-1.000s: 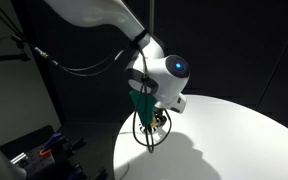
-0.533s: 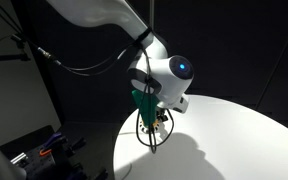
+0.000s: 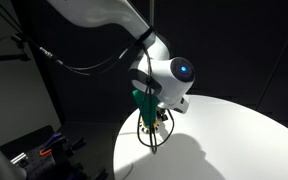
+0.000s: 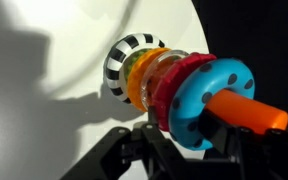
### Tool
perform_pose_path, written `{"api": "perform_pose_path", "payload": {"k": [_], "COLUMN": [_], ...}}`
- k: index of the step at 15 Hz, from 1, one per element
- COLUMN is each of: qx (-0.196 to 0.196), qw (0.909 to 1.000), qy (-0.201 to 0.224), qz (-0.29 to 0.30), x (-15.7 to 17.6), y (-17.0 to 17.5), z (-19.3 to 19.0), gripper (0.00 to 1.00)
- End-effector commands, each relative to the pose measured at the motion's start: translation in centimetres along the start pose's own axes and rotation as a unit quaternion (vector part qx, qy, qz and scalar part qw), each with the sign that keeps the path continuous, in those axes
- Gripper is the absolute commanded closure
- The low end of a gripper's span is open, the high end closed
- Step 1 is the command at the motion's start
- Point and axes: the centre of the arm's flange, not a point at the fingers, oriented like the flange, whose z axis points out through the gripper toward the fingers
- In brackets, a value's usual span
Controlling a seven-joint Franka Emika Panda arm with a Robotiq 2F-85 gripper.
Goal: Move the ring stacking stand to the left and remove the blue ring from the ring stacking stand and place it to on the table
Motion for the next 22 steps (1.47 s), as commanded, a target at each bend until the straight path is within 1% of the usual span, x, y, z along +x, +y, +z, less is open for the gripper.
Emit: {"api": "perform_pose_path", "payload": {"k": [1, 2, 3, 12, 19, 22], "qx": [0.018, 0.018, 0.015, -0.005, -0.049, -0.059], "qw": [0.9998, 0.9998, 0.9999, 0.9998, 0.9974, 0.9959], "qy": [-0.002, -0.003, -0.002, 0.005, 0.026, 0.037], "qz": [-0.005, -0.006, -0.007, -0.017, -0.047, -0.058], "x": [0.4, 0.4, 0.3, -0.3, -1.0, -1.4], "y": [0.7, 0.5, 0.4, -1.6, -4.6, -5.7], "z": [0.6, 0.4, 0.4, -0.8, -1.8, -2.4], "gripper": [0.84, 0.91, 0.89, 0.90, 0.90, 0.90]}}
